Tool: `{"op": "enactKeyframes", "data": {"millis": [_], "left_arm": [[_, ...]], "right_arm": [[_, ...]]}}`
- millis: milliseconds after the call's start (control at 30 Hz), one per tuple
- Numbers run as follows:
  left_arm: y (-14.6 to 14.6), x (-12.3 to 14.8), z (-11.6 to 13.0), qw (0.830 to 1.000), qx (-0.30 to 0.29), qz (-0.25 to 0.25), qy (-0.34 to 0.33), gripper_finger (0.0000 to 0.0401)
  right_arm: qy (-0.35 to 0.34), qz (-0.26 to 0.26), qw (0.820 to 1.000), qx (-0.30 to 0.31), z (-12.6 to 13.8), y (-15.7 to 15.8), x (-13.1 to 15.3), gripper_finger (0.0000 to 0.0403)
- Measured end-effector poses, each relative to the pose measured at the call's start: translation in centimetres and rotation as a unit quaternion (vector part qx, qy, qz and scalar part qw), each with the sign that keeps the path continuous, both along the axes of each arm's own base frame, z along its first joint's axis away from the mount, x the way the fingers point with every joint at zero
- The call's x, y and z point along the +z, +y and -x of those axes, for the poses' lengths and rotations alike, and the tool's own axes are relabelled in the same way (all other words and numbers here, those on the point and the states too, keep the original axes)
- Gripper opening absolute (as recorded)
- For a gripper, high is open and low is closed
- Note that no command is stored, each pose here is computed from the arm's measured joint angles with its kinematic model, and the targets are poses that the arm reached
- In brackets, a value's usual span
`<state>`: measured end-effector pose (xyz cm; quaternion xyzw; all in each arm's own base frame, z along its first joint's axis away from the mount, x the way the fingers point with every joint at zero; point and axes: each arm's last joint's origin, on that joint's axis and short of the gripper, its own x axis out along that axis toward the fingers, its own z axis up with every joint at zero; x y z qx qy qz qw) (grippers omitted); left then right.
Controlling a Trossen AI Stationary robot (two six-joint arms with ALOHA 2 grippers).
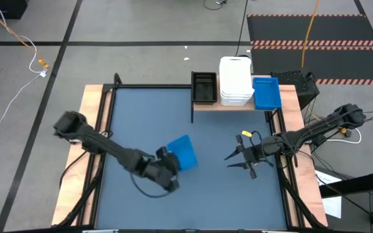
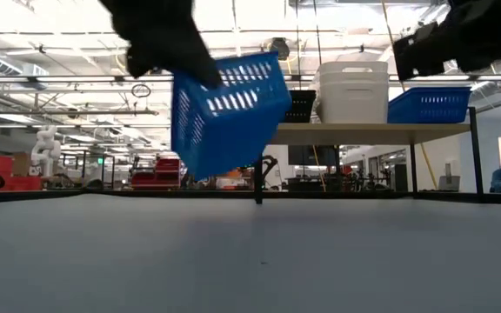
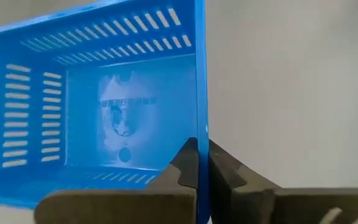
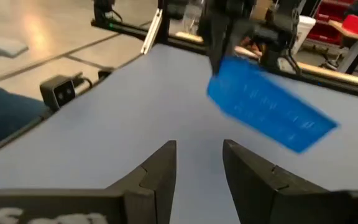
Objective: Stack baskets on shelf by color
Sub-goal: Move the blue bin to the center of the table
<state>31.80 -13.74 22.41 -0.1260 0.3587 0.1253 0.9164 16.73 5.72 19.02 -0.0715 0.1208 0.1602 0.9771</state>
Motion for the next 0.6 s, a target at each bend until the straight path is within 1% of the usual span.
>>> {"op": "enactKeyframes", "data": {"millis": [33,133,200,267,333,400,467,533,600], "left_arm": [[-0.2,-0.2,-0.9,1.000,0.000,-0.006,0.007,0.0006],[-0.7,-0.5,-4.2,1.000,-0.005,-0.017,-0.002,0.0006],[-0.5,-1.2,-5.9,0.999,-0.013,-0.031,0.014,0.0004],[-0.4,-1.6,-7.6,1.000,-0.019,-0.019,0.014,0.0004],[-0.1,-1.9,-8.6,0.999,-0.022,-0.007,0.024,0.0008],[0.2,-1.8,-9.7,0.999,-0.028,0.013,0.012,0.0013],[0.6,-2.5,-10.0,0.999,-0.031,0.019,0.031,0.0013],[1.0,-3.1,-10.5,0.998,-0.029,0.031,0.036,0.0009],[1.6,-3.6,-10.5,0.997,-0.023,0.041,0.055,0.0007]], "right_arm": [[-0.005,0.002,1.000,-0.002,-0.2,0.0,0.3,0.0129],[-0.007,0.010,1.000,-0.006,-0.8,0.1,0.4,0.0134],[-0.021,0.014,1.000,-0.017,-1.5,0.1,0.7,0.0136],[-0.011,0.021,1.000,-0.018,-1.9,0.2,0.3,0.0137],[-0.002,0.026,1.000,-0.017,-2.5,0.4,0.1,0.0137],[0.023,0.035,0.999,-0.017,-2.9,0.5,-0.8,0.0137],[0.039,0.041,0.998,-0.016,-3.5,0.7,-1.2,0.0137],[0.066,0.051,0.996,-0.015,-3.8,0.8,-1.9,0.0137],[0.071,0.055,0.996,-0.011,-4.3,1.0,-1.8,0.0137]]}}
